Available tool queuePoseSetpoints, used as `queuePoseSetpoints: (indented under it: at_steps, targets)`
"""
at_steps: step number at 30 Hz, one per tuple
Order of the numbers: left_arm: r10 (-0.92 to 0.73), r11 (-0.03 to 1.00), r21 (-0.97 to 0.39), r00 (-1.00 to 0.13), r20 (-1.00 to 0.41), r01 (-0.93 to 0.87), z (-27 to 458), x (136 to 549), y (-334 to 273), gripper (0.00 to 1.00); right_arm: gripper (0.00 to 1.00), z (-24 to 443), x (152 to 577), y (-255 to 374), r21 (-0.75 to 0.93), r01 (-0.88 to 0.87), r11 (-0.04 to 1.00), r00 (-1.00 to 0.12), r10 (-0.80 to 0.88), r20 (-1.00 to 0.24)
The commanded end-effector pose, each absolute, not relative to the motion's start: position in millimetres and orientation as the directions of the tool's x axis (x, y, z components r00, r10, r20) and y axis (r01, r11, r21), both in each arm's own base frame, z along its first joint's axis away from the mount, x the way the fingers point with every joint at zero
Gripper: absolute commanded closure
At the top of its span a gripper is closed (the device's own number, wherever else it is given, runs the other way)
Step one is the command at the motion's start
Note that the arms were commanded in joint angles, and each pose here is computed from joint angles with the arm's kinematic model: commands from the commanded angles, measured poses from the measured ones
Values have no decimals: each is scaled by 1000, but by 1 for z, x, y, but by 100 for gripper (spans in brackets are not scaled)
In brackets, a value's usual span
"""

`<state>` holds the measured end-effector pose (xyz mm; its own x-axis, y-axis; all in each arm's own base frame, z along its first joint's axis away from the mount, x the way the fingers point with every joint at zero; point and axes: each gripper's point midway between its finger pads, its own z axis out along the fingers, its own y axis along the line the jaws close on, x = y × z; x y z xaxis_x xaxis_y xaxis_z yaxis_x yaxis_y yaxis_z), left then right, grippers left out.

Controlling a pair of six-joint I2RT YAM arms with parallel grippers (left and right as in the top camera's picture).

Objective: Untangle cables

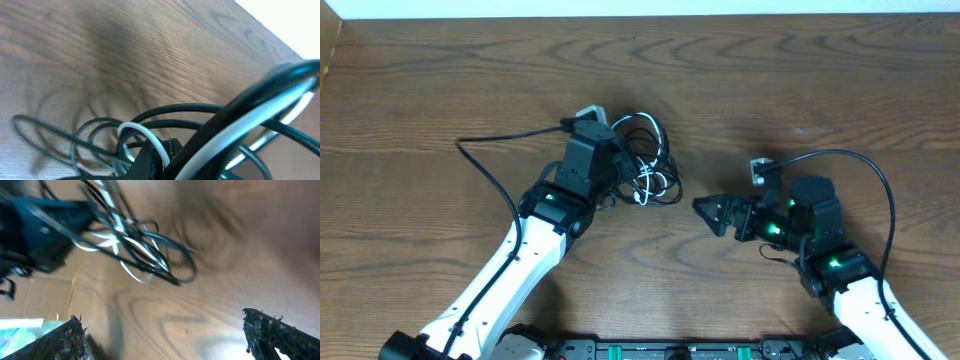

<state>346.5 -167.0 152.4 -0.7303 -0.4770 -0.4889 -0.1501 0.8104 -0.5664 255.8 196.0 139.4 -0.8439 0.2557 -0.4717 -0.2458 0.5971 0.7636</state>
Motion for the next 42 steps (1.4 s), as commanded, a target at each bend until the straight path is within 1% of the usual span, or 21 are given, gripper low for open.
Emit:
queuePoseSetpoints:
  at_steps: [1,5,9,11,13,17,22,24,26,28,31,33,35,37,42]
  targets:
    - [-589,738,-628,-689,-422,-246,159,349,-169,93,1,148,264,202,747,-248,616,-804,299,-514]
    - [-641,686,-665,-678,-360,-294,159,345,-177,92,1,147,266,206,678,-290,675,-760,268,-592]
    - [-613,694,-665,-711,-345,-277,157,335,-191,93,1,148,270,207,599,-330,729,-704,233,-671]
    - [-572,710,-662,-744,-345,-239,156,328,-202,93,1,148,276,202,579,-310,754,-679,250,-690]
    - [-497,731,-663,-792,-355,-162,157,319,-217,93,1,150,280,198,569,-296,767,-661,265,-702]
    - [-335,756,-654,-861,-383,-3,158,299,-243,93,1,155,284,197,568,-298,768,-640,280,-715]
    - [-178,726,-672,-904,-390,147,163,276,-267,93,1,152,291,187,554,-238,797,-622,313,-718]
    - [-150,709,-684,-910,-386,173,165,271,-271,93,1,150,291,185,549,-229,804,-623,313,-717]
    - [-142,695,-695,-912,-385,185,169,269,-273,93,4,144,292,180,543,-192,818,-627,323,-709]
    - [-104,664,-706,-904,-414,247,178,265,-279,93,6,136,294,174,538,-139,831,-633,343,-694]
    - [-26,591,-711,-872,-488,381,199,256,-288,93,14,118,296,162,512,-50,857,-647,363,-671]
    - [16,565,-687,-839,-545,457,209,250,-288,93,20,104,296,151,477,20,879,-651,373,-661]
    - [69,561,-628,-786,-614,540,216,244,-283,93,22,95,295,136,447,99,889,-646,399,-651]
    - [120,563,-564,-735,-668,605,220,240,-273,93,22,91,295,123,425,141,894,-641,410,-649]
    - [150,613,-460,-666,-730,642,230,241,-233,93,22,80,296,89,392,253,885,-637,457,-620]
